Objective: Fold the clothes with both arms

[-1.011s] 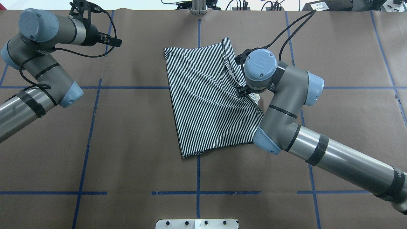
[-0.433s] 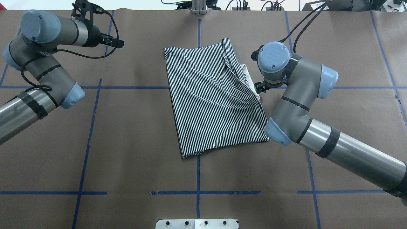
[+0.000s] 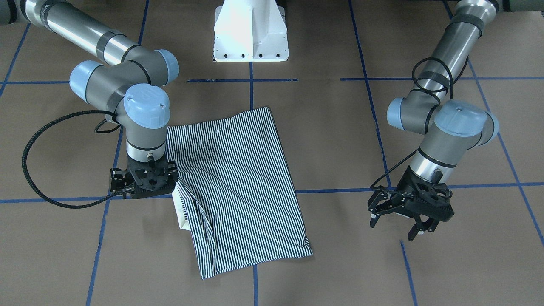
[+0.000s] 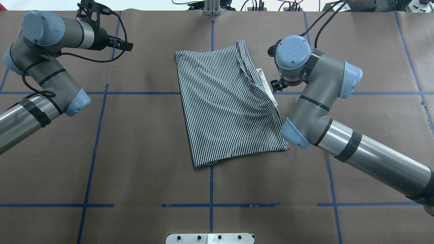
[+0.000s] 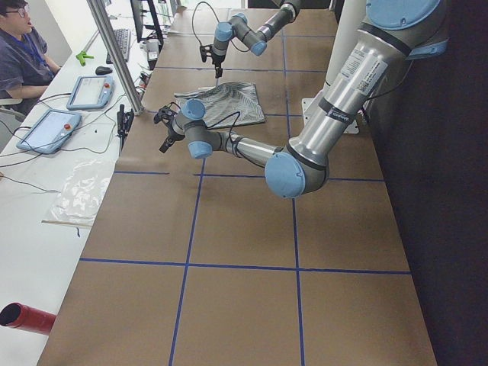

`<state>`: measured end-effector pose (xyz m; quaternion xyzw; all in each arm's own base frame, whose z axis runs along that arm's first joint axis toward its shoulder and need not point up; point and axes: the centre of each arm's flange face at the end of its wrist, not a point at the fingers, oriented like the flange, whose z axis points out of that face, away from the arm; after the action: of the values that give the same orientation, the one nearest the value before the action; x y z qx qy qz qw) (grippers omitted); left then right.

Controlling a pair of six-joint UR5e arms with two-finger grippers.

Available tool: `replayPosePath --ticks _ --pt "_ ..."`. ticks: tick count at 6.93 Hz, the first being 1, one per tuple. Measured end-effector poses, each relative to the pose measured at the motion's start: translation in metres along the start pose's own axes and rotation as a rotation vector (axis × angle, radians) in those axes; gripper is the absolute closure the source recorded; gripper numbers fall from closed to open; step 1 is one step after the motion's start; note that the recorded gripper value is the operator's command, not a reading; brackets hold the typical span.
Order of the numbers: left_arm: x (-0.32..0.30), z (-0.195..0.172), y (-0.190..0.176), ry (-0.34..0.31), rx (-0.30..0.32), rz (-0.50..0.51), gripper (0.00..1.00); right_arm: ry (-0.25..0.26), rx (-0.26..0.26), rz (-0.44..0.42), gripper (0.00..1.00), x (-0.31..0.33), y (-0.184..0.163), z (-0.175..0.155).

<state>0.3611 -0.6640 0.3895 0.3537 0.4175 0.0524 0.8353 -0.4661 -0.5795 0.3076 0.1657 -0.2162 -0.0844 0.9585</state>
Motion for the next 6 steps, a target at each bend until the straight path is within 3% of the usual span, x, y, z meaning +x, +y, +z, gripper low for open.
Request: replayPosePath --ticks 2,4,6 --pt "0.001 -0.001 0.0 0.002 0.002 0.001 0.0 -0.061 0.038 0.054 0.0 -0.041 -0.04 -0.026" --pt "0.002 -0.002 -0.002 0.004 0.005 0.001 0.0 -0.093 0.061 0.058 0.0 -0.053 -0.053 -0.008" --pt "0.003 -0.003 -0.002 0.005 0.006 0.001 0.0 -0.089 0.05 0.052 0.0 -0.056 -0.052 0.006"
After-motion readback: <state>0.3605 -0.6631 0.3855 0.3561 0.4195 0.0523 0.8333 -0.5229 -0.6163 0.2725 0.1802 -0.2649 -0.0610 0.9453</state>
